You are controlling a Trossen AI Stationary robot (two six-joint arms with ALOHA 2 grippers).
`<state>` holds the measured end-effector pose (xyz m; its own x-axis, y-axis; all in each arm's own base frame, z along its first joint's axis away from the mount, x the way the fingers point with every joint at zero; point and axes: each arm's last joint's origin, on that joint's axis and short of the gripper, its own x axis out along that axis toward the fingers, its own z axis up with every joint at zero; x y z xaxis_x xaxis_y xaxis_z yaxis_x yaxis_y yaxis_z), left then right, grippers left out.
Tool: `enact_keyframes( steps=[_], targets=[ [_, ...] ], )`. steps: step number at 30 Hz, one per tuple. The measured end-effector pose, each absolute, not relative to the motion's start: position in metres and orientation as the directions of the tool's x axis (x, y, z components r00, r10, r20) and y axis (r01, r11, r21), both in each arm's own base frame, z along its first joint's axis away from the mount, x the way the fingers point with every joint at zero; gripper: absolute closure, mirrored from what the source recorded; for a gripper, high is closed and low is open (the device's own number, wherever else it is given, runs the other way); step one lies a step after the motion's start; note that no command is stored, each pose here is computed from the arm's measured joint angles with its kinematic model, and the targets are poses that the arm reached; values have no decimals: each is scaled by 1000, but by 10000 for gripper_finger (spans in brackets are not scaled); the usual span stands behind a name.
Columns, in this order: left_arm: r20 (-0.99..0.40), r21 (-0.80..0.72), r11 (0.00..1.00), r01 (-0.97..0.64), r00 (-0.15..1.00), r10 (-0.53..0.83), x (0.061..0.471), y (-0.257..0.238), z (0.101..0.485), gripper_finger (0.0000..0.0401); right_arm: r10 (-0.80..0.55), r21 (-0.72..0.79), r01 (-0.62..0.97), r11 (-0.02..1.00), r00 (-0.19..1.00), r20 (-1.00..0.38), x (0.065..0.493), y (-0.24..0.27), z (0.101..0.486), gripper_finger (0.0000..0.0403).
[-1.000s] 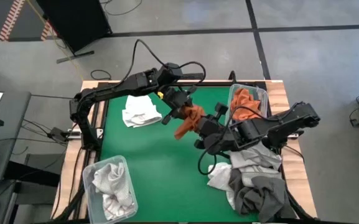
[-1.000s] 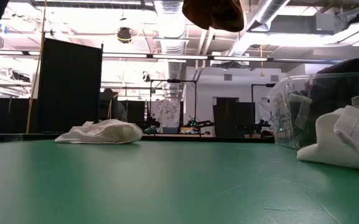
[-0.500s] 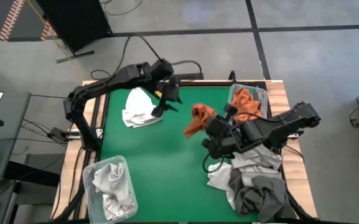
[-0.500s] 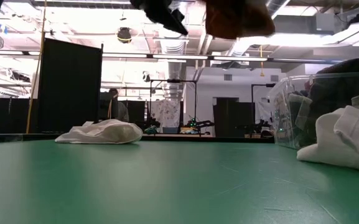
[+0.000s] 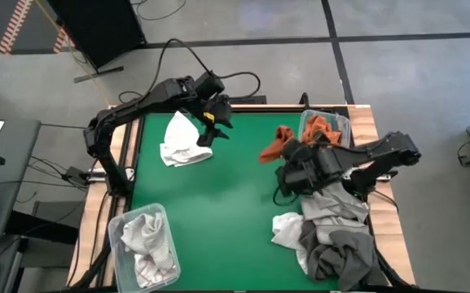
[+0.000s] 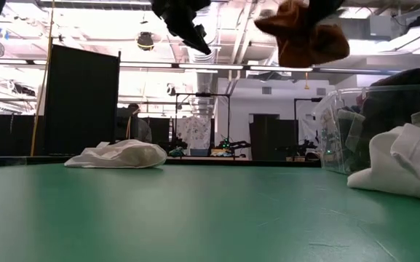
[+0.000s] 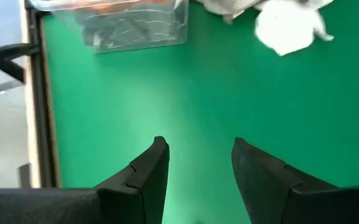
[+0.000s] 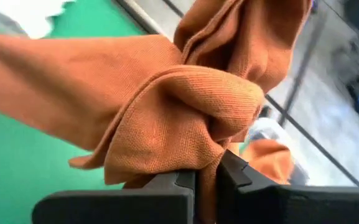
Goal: Sort towels by color in basket
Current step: Put the orange microfiber towel into the top transparent bin
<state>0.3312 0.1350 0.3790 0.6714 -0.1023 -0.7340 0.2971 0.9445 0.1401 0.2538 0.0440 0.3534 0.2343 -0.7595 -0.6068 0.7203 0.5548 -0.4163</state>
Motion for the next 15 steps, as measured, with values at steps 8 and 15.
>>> enact_keyframes(
  steps=[8, 15],
  targets=[
    [-736, 67, 956, 287, 661, -147, 337, 119, 378, 233, -786, -409, 834, 371, 47, -617, 256, -17, 354, 361],
    [-718, 42, 919, 391, 652, -245, 344, 94, 379, 234, -709, -454, 832, 319, -109, -697, 246, -74, 352, 361]
  ],
)
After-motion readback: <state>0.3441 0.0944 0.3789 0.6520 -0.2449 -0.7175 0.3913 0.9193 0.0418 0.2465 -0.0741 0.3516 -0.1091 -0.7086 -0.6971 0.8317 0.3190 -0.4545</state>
